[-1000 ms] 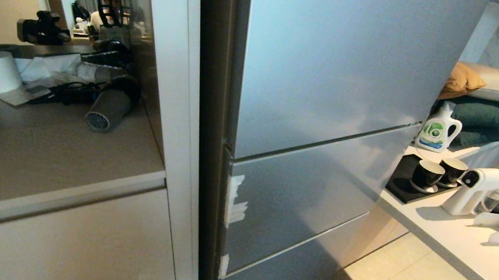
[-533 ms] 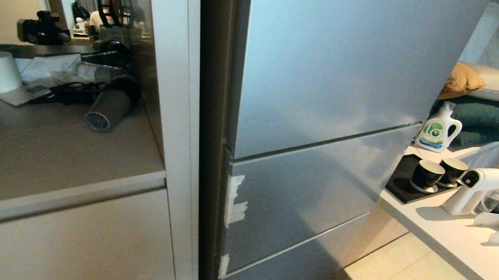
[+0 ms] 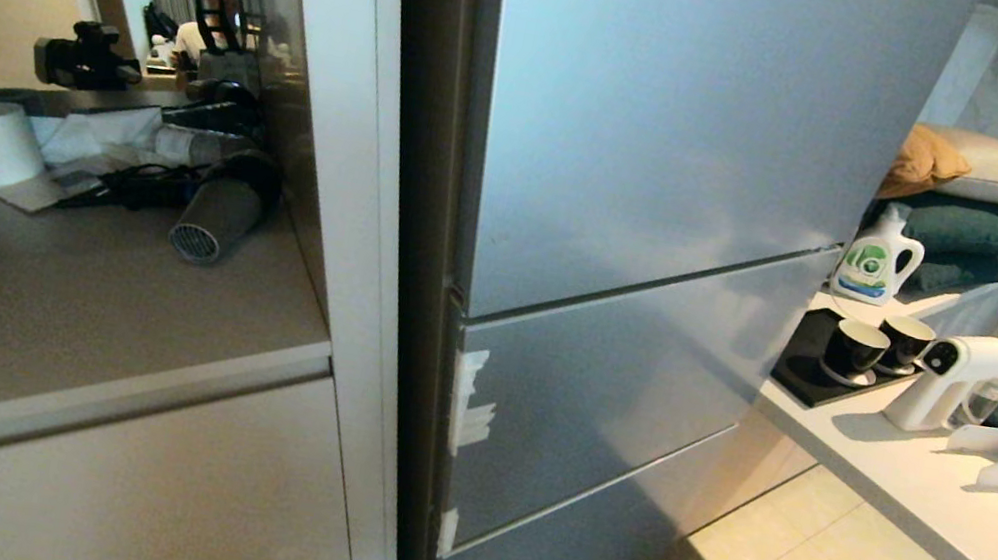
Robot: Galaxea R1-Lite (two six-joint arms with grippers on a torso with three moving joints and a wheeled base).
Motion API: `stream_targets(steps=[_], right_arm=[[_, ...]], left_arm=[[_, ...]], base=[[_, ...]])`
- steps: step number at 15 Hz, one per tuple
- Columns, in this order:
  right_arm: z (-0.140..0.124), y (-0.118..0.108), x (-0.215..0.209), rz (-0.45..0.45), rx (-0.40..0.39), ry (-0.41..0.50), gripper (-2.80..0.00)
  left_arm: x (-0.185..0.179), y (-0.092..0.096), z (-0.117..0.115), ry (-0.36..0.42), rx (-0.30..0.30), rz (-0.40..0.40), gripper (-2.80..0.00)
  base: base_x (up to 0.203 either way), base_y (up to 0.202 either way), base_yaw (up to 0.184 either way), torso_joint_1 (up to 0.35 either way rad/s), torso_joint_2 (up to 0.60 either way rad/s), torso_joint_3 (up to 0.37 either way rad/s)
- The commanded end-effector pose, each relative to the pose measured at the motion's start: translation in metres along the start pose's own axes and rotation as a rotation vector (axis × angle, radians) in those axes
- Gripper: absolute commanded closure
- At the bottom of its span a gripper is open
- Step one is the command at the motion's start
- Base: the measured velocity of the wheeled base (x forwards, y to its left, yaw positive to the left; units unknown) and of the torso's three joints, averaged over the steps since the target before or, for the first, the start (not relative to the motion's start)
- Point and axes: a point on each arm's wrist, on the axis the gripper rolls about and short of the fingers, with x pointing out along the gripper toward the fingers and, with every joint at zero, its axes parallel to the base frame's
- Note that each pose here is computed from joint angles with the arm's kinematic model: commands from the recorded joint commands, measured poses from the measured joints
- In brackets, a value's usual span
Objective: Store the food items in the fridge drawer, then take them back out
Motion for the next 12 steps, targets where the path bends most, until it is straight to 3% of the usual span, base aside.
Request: stream_targets(steps=[1, 5, 12], right_arm=[[0.0000, 0.0000, 0.0001, 0.001, -0.002, 0.002, 0.00], [0.0000, 0.0000, 0.0001, 0.001, -0.001, 0.001, 0.00], [0.0000, 0.0000, 0.0001, 0.001, 0.001, 0.001, 0.00]], left_arm=[[0.0001, 0.0000, 0.0000, 0.002, 0.000, 0.000, 0.00], [0.0000, 0.0000, 0.0000, 0.000, 0.000, 0.002, 0.00], [-0.0001, 0.0000, 0.0004, -0.001, 0.001, -0.001, 0.00]], base=[[0.000, 0.000, 0.000, 0.000, 0.00, 0.000], [0.003, 0.006, -0.034, 0.004, 0.00, -0.001], [0.001, 0.008, -0.168, 0.003, 0.00, 0.003]])
